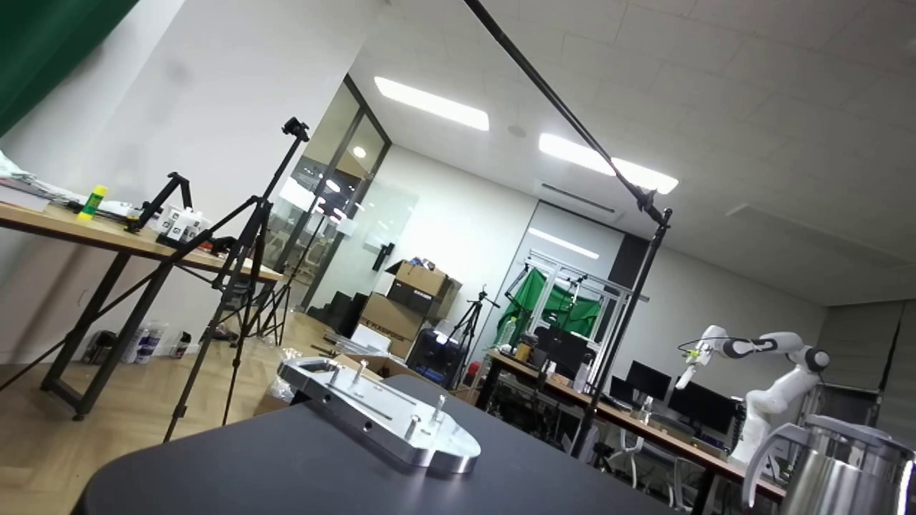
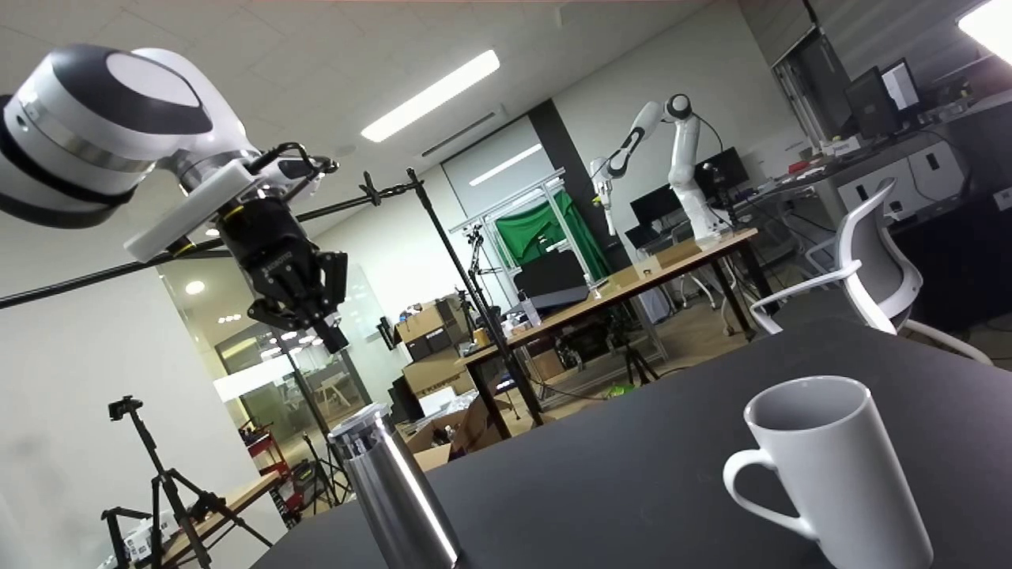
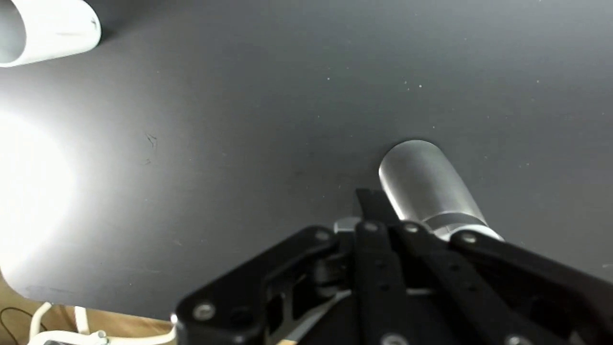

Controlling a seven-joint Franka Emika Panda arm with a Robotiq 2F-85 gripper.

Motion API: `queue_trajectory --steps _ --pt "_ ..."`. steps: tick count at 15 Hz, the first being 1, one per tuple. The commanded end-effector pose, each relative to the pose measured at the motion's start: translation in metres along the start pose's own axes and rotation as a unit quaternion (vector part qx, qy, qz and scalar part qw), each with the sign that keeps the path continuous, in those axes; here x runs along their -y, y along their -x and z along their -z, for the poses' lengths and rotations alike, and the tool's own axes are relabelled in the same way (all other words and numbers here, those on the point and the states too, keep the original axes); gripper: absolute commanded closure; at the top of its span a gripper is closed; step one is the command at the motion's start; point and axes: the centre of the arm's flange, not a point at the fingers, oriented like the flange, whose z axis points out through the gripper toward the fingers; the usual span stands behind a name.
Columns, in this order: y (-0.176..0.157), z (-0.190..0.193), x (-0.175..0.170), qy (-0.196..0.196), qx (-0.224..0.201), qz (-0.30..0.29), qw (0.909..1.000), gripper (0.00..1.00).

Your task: Press the button atop the flask

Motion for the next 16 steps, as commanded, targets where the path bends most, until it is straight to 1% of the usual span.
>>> queue_trajectory --steps 1,11,14,16 --pt "0.001 -0.002 -0.003 0.004 0.007 0.0 1.0 0.99" --pt "0.003 -0.004 -0.007 0.009 0.014 -0.001 0.9999 1.0" --pt "-0.02 0.0 0.014 0.013 -0.014 0.008 0.9998 1.0" --pt "-0.037 0.003 0.031 0.019 -0.052 0.009 0.9984 1.0"
